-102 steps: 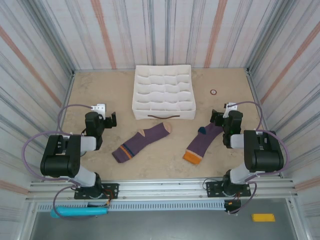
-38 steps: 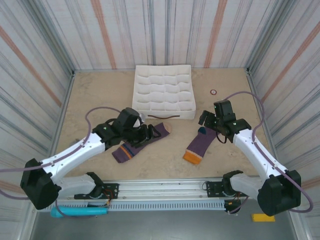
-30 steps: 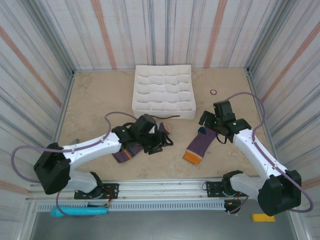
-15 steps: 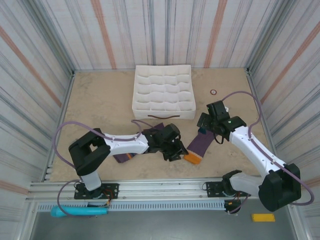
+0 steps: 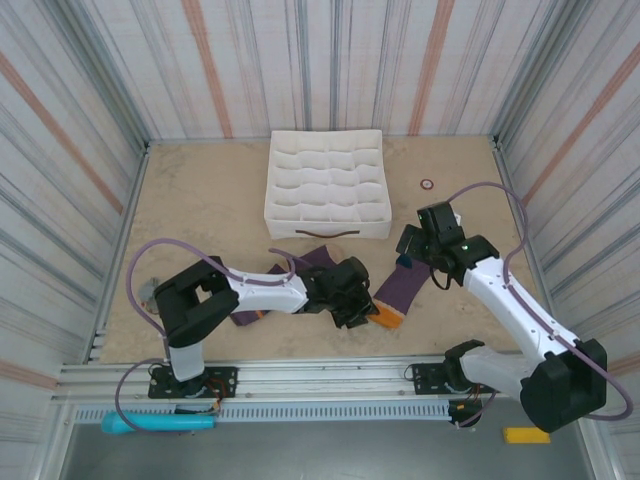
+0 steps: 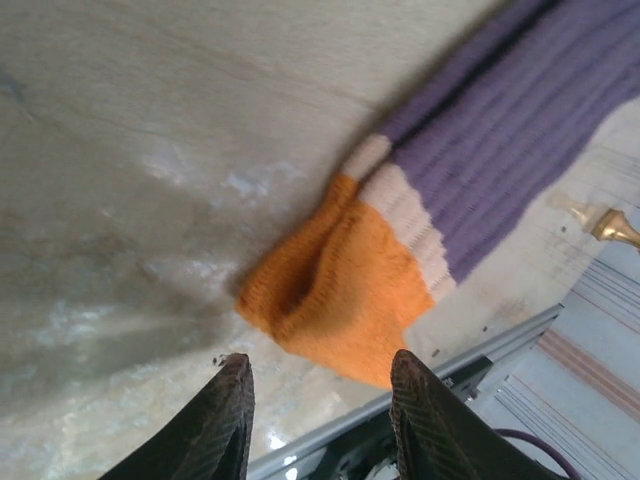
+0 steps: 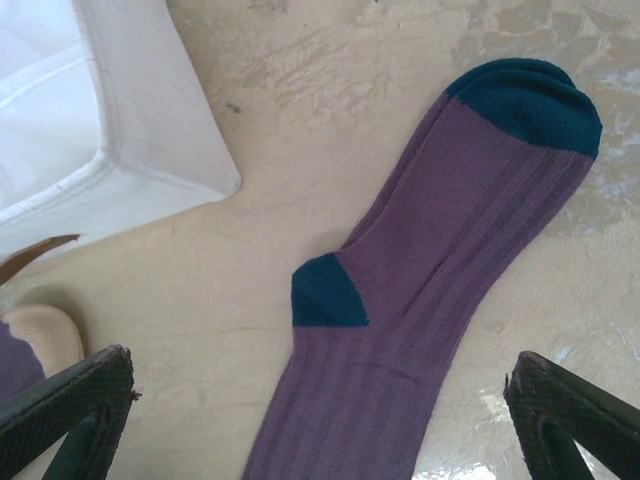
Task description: Roll the socks
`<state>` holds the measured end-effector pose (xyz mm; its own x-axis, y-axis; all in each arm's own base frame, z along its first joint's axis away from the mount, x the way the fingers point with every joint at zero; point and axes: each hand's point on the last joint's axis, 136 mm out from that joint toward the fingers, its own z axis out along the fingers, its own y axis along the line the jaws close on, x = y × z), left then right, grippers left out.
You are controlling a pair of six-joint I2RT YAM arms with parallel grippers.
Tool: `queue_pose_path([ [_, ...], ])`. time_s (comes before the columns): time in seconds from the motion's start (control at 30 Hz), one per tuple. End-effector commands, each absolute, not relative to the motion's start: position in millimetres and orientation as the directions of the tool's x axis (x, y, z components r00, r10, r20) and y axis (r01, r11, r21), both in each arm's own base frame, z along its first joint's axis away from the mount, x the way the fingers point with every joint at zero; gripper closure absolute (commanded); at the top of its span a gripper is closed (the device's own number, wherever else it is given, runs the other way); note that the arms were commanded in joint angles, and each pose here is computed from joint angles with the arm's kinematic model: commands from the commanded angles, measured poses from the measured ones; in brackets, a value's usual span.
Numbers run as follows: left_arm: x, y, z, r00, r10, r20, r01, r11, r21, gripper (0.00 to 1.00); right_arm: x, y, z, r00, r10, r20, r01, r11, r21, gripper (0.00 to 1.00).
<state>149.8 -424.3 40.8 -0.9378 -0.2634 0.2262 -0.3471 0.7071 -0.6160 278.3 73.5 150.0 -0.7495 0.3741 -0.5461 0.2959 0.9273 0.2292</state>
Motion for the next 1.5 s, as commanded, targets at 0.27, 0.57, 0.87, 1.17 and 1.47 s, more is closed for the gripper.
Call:
queue_pose_path([
  [0.27, 153.9, -432.6, 16.3, -0.918, -0.327, 0.223, -0.395, 0.712, -0.581, 0.61, 254.0, 78.5, 157.4, -0.776, 0.375, -0.507, 0.268, 0.924, 0.273, 0.00],
  [0.57, 166.8, -433.0, 9.1, -0.914, -0.340, 0.221, -0.403, 0.702, -0.587, 0.83, 227.4, 84.5, 171.3, -0.803, 0.262, -0.536, 0.151, 0.958, 0.242, 0.00],
  [0.87, 180.4, -399.2, 46.0, -0.950, -0.280, 0.141, -0.308, 0.754, -0.580, 1.00, 200.4, 107.6, 154.4, -0.809, 0.190, -0.556, 0.023, 0.956, 0.294, 0.14],
  [1.17, 178.9, -362.2, 54.7, -0.952, -0.231, 0.200, -0.306, 0.746, -0.592, 1.00, 181.3, 145.7, 136.0, -0.773, 0.016, -0.634, -0.175, 0.956, 0.237, 0.19],
  [1.47, 171.6, -360.2, 46.5, -0.936, -0.205, 0.286, -0.343, 0.712, -0.613, 1.00, 156.7, 196.9, 106.4, -0.713, -0.257, -0.652, -0.432, 0.894, 0.119, 0.27],
])
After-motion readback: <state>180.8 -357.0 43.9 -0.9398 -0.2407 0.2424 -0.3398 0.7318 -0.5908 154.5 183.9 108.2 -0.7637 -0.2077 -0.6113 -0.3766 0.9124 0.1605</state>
